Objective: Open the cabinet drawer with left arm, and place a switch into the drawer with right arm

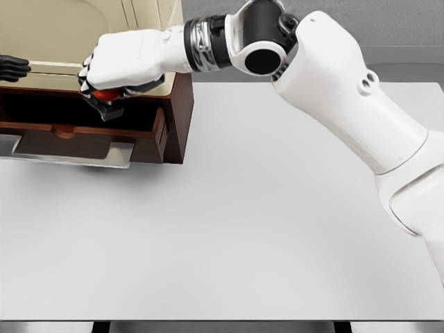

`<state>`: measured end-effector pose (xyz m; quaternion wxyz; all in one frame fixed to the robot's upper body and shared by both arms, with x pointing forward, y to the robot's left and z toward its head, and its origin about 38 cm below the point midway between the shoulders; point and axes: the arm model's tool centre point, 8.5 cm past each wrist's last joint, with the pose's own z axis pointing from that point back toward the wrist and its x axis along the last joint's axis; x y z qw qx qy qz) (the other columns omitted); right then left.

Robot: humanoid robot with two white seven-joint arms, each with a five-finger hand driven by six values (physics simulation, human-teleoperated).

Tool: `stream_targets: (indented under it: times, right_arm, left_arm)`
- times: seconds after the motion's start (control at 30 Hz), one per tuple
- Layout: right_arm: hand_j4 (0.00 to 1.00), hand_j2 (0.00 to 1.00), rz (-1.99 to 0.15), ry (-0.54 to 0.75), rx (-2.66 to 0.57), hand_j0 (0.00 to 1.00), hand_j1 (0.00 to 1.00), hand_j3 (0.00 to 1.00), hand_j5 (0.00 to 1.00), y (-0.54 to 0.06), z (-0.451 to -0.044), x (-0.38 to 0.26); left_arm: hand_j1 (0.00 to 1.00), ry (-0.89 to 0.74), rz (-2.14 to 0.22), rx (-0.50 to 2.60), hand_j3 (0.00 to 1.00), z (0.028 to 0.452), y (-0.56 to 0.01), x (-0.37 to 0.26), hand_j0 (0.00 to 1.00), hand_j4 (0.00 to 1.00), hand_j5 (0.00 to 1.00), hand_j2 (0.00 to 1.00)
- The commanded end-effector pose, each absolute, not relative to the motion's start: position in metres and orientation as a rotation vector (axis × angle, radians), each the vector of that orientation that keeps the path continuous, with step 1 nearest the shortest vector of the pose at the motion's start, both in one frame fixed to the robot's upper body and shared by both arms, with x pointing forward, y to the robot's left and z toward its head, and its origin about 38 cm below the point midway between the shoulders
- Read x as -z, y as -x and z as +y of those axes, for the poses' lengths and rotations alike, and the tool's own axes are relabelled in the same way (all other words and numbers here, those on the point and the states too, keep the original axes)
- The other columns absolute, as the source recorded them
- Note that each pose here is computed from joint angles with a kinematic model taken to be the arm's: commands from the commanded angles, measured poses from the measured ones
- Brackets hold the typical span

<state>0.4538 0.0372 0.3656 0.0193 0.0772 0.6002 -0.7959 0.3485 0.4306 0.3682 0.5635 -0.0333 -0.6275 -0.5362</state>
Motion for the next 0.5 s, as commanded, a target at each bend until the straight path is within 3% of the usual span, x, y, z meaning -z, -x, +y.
stream_targets:
  times: [0.0,0.47]
  right_arm:
    - [0.42,0.42,1.865,-0.227,2.499,0.42,0.42,0.42,0.42,-0.458,0.045,-0.359]
    - [0.42,0.42,1.828,-0.252,2.569,0.42,0.42,0.42,0.42,-0.471,0.061,-0.351]
  left_arm:
    - [1.0,0.077,-1.478,1.261,1.0,0.431,-0.349,-0.369,1.0,1.0,1.0,1.0]
    - [1.0,0.072,-1.472,1.271,1.0,0.43,-0.349,-0.366,1.0,1.0,1.0,1.0]
